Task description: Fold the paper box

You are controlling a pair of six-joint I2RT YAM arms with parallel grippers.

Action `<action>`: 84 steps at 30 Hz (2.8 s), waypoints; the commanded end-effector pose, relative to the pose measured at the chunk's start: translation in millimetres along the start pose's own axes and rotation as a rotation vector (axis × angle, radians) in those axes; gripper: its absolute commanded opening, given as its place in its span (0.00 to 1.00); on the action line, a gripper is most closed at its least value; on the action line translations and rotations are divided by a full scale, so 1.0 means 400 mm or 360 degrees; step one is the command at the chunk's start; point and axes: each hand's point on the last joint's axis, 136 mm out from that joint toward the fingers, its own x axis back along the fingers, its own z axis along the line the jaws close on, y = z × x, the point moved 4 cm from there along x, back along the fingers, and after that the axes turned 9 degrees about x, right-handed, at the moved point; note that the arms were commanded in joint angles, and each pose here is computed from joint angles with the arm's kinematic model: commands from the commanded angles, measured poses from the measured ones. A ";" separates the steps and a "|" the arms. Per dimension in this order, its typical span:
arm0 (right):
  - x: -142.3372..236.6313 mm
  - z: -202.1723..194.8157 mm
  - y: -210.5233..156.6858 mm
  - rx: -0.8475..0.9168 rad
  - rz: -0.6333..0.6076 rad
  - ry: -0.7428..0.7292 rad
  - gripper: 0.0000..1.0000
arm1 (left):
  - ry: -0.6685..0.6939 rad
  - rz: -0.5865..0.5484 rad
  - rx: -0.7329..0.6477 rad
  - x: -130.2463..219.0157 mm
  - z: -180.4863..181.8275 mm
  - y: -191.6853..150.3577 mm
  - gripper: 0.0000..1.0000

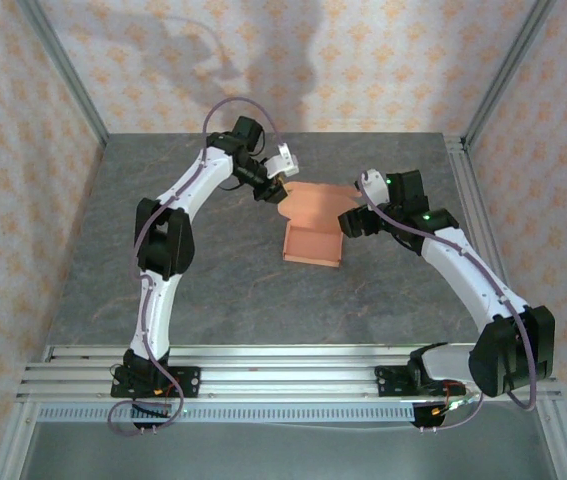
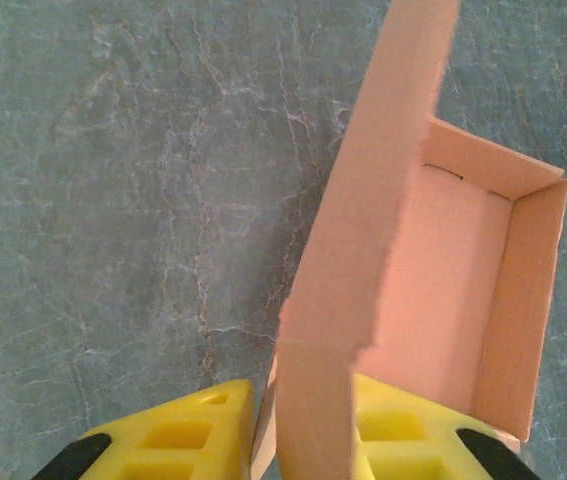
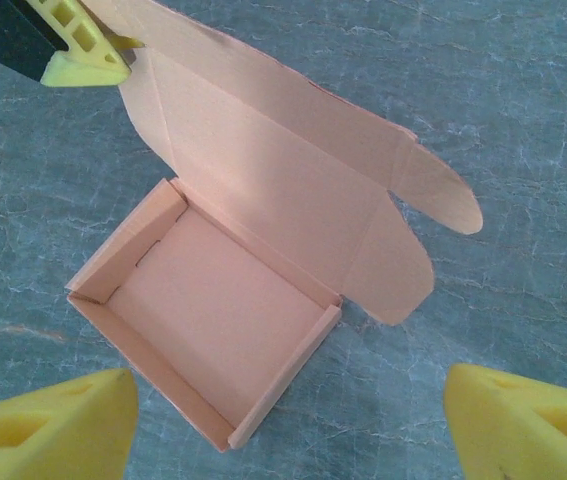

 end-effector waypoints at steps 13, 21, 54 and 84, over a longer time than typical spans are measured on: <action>0.016 -0.009 0.001 0.0004 -0.0016 -0.0052 0.79 | -0.0036 0.0051 -0.0031 0.007 -0.020 -0.005 0.01; 0.005 -0.021 0.011 0.0034 -0.0022 -0.0073 0.80 | -0.0066 0.0079 -0.0104 0.022 -0.042 -0.016 0.00; -0.152 -0.166 0.053 0.0475 0.0296 0.0502 0.68 | -0.0150 0.0105 -0.0207 0.045 -0.073 -0.038 0.00; -0.189 -0.125 0.012 0.0457 0.0445 0.0830 0.21 | -0.0178 0.0057 -0.0169 0.038 -0.066 -0.029 0.00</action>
